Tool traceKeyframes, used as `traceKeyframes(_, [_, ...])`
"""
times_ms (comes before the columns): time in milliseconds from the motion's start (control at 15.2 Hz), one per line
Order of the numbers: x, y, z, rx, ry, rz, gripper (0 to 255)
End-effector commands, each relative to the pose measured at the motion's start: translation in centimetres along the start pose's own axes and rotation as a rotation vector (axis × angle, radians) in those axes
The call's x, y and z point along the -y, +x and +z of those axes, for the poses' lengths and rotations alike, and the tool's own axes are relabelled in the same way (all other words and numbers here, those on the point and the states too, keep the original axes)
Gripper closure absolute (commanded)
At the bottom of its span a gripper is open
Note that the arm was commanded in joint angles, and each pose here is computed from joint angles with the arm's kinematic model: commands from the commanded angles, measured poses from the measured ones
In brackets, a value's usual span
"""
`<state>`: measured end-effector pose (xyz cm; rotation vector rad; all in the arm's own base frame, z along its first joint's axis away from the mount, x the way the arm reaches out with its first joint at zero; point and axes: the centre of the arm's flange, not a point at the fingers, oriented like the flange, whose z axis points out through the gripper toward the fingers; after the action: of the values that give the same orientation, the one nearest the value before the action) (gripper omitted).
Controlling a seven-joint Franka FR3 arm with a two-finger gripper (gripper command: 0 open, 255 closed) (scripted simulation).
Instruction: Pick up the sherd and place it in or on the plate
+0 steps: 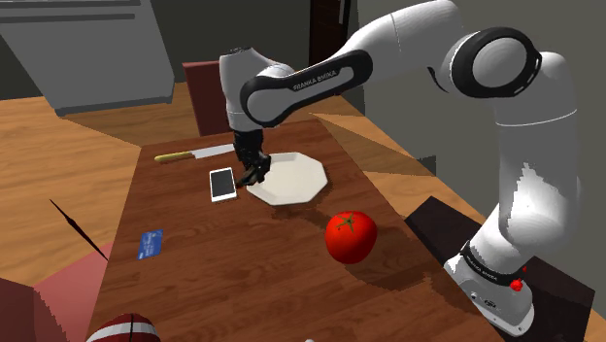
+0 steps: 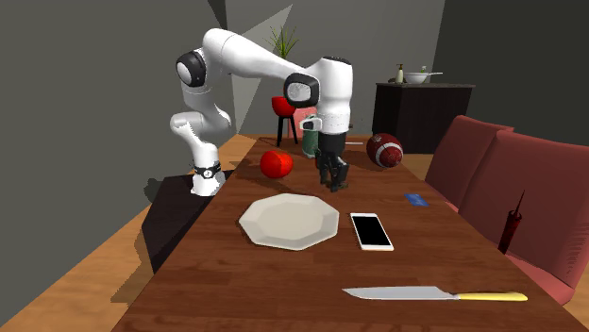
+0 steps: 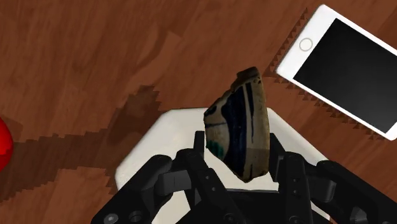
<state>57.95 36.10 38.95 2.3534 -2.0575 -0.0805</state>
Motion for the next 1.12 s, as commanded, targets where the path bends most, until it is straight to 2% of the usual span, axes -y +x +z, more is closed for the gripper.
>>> traceKeyframes(0, [-0.3, 2.7, -0.4, 0.000, 0.000, 0.000, 255])
traceKeyframes(594, [-0.3, 14.2, -1.1, 0.000, 0.000, 0.000, 255])
traceKeyframes(1056, [-0.1, 14.3, 2.6, 0.000, 0.000, 0.000, 255])
